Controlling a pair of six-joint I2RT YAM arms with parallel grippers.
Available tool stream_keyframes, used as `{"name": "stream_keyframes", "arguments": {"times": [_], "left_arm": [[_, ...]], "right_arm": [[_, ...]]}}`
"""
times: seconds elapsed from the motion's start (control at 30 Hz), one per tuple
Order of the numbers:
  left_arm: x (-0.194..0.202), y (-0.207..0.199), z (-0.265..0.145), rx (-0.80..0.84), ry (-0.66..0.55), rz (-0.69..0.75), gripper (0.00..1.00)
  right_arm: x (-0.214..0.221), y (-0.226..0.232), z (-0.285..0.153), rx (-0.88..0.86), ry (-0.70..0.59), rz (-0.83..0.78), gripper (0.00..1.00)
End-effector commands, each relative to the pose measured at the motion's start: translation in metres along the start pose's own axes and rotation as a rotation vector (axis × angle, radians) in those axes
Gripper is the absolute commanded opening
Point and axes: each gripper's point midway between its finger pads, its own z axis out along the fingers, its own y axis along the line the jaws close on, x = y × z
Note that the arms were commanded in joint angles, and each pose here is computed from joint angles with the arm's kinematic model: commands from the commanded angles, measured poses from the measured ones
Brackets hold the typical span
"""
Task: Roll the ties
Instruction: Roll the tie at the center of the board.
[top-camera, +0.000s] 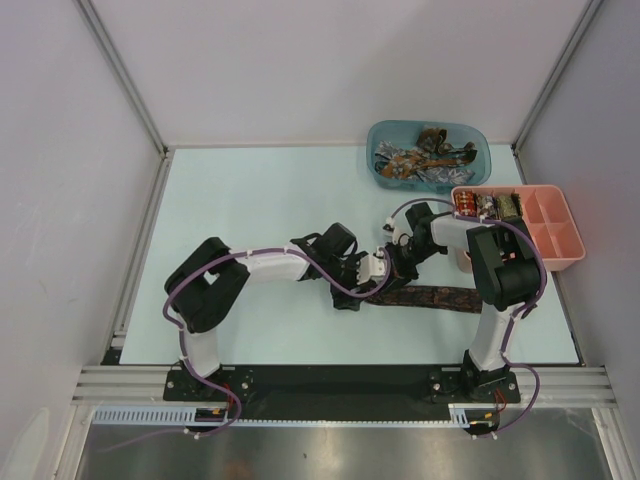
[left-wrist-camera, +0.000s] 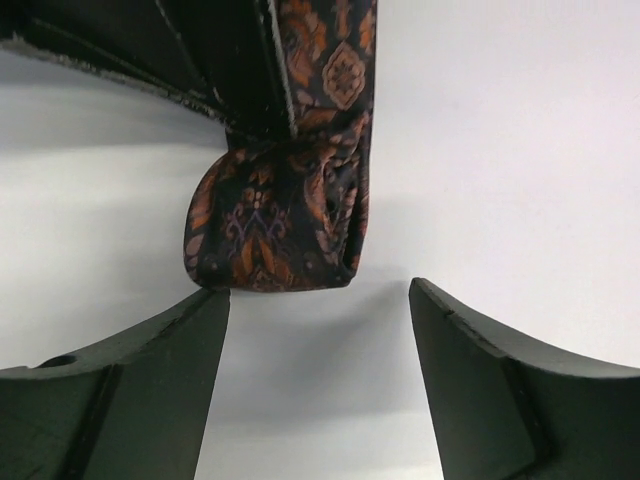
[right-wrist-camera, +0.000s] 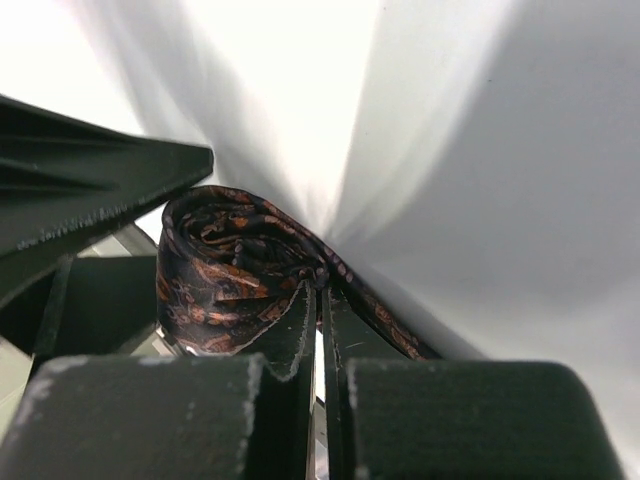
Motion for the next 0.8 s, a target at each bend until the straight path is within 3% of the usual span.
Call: {"name": "stream_keyframes", "arguments": {"times": [0.0, 0.37, 0.47, 0.77], "left_arm": [[-0.029, -0.006, 0.006, 0.060, -0.106, -0.045, 0.77], [-0.025, -0.002, 0.031, 0.070, -0.110, -0.168, 0.70], [-0.019, 0.005, 0.030, 0.028, -0.097, -0.188, 0.73], [-0.015, 0.011, 0.012, 0.035, -0.073, -0.079, 0.77]], "right_arm": [[0.007, -0.023, 0.011, 0.114, 0.022, -0.015, 0.00], [0.013, -0.010, 0.013, 0.072, 0.014, -0.049, 0.00], [0.014, -0.010, 0.013, 0.076, 0.015, -0.053, 0.00], [0.015, -0.011, 0.016, 0.081, 0.016, -0.068, 0.00]]}}
